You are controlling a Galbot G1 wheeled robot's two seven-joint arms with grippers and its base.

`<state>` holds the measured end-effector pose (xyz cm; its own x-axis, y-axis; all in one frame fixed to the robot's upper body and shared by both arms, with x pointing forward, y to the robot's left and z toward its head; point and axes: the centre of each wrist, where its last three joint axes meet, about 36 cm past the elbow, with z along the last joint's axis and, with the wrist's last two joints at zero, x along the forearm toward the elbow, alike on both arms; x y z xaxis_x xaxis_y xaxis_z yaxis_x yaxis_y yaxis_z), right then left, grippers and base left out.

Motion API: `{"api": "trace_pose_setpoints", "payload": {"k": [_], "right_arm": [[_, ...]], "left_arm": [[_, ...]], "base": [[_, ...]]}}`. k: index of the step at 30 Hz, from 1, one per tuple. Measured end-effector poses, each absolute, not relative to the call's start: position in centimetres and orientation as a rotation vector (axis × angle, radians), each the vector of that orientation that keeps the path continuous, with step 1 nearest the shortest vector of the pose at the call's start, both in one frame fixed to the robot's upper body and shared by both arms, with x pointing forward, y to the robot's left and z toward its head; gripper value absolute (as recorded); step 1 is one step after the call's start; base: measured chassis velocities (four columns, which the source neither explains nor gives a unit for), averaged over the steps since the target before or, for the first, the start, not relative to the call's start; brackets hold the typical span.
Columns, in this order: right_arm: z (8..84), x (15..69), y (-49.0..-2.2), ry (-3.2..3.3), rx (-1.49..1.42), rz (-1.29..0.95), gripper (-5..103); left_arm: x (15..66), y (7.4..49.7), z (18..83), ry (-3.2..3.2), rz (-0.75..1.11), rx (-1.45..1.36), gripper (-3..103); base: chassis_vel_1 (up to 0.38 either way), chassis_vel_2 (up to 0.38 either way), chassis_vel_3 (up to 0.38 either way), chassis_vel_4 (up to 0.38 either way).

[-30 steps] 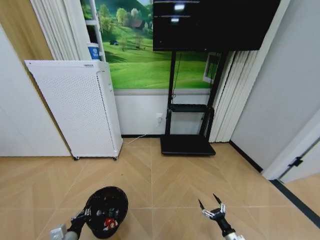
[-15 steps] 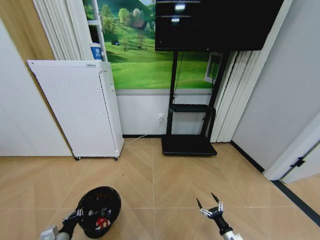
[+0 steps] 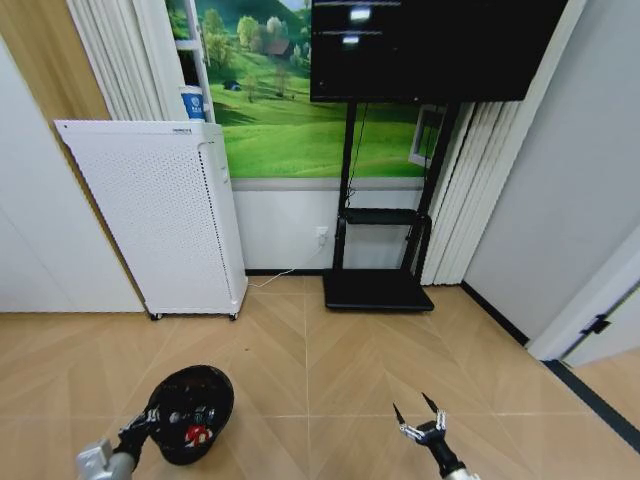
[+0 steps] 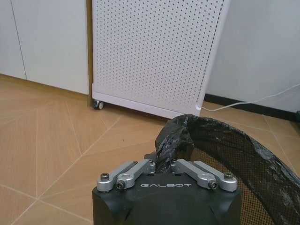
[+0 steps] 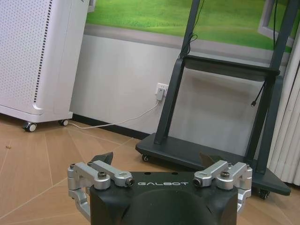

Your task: Pick up the trash bin and place the garbage on the floor into it.

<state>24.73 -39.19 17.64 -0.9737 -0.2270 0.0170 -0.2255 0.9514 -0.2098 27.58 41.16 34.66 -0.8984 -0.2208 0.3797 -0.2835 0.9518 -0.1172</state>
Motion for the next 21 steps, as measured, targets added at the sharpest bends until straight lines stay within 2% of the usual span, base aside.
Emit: {"api": "trace_pose_setpoints", "payload": {"k": [21], "right_arm": [[16.5, 23.2, -38.6, 3.143, -0.362, -0.289, 100]], "left_arm": [[30.7, 43.1, 31.6, -2.729, 0.24, 0.428, 7]], "base": [[0.0, 0.0, 0.0, 0.0]]}}
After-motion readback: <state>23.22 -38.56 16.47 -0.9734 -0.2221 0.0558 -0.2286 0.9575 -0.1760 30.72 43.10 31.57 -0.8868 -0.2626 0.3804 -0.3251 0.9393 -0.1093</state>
